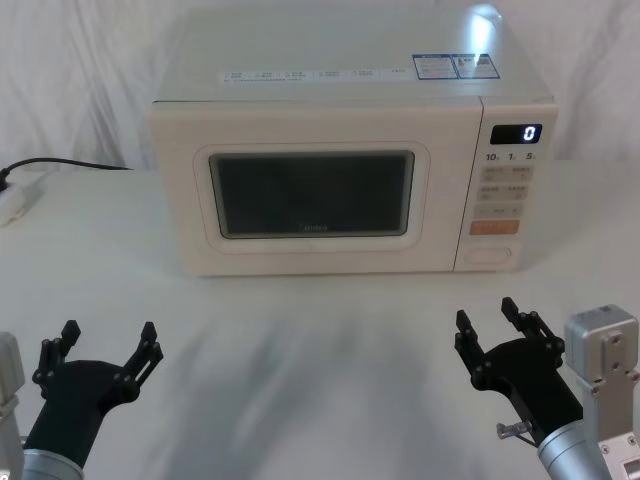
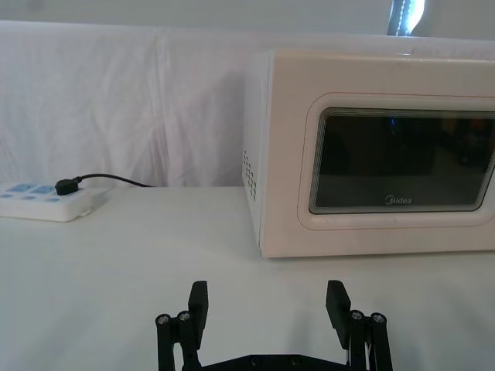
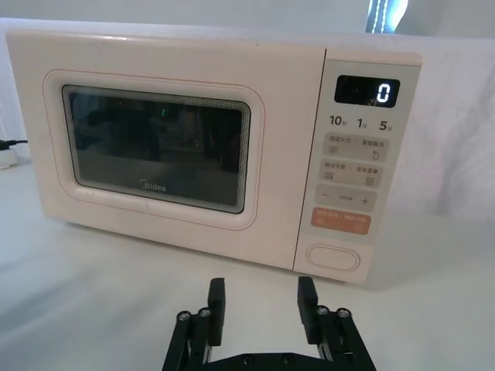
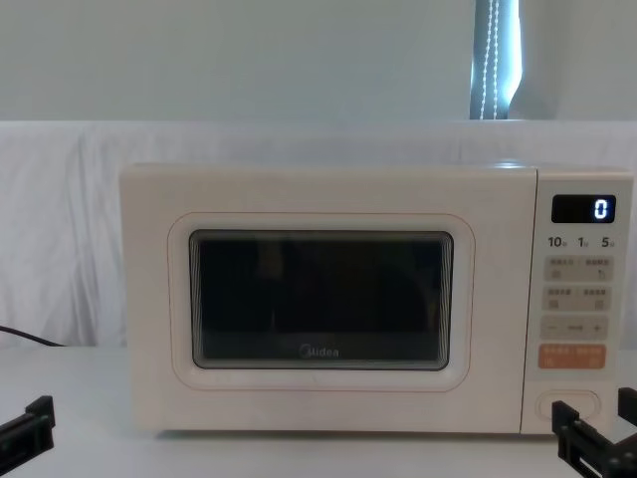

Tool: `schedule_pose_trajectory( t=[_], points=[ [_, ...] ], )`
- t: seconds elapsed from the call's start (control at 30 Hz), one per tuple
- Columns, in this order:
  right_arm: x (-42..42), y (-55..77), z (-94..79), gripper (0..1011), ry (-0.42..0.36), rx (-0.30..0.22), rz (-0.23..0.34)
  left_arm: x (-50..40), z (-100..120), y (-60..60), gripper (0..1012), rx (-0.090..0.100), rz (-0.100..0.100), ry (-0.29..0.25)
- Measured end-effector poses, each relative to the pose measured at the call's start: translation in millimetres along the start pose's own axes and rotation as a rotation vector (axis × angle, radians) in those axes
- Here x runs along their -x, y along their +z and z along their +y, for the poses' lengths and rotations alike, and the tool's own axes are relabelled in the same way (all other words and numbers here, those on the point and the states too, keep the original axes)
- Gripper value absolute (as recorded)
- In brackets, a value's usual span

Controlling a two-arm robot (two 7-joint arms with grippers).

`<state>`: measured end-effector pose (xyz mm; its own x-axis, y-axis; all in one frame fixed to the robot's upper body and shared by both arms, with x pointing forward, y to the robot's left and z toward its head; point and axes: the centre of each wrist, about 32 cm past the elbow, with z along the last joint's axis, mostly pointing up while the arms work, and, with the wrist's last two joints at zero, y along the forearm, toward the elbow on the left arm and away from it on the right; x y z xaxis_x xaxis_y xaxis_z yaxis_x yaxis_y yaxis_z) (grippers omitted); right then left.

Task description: Press the button to open the microwave door with one hand; close the microwave door with the other hand.

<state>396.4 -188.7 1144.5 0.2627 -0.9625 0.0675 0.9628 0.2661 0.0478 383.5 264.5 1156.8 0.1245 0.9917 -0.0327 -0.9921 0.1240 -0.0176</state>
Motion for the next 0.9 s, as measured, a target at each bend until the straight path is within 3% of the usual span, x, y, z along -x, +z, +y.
schedule_pose_trajectory(
  t=[0.07, 0.2, 0.3, 0.67, 0.9],
  points=[
    [0.0, 0.0, 0.0, 550, 0.0, 0.0, 0.0, 0.0, 0.0, 0.0, 1001, 0.0, 0.0, 0.0],
    [0.0, 0.0, 0.0, 464, 0.0, 0.0, 0.0, 0.0, 0.0, 0.0, 1001, 0.0, 0.0, 0.0],
    [0.0, 0.0, 0.0, 328, 0.0, 0.0, 0.0, 0.0, 0.0, 0.0, 1001, 0.0, 0.0, 0.0],
    [0.0, 0.0, 0.0, 16, 0.0, 0.0, 0.0, 0.0, 0.0, 0.0, 1001, 0.0, 0.0, 0.0],
    [0.0, 0.0, 0.0, 0, 0.0, 0.0, 0.0, 0.0, 0.0, 0.0, 1001, 0.0, 0.0, 0.0]
  ],
)
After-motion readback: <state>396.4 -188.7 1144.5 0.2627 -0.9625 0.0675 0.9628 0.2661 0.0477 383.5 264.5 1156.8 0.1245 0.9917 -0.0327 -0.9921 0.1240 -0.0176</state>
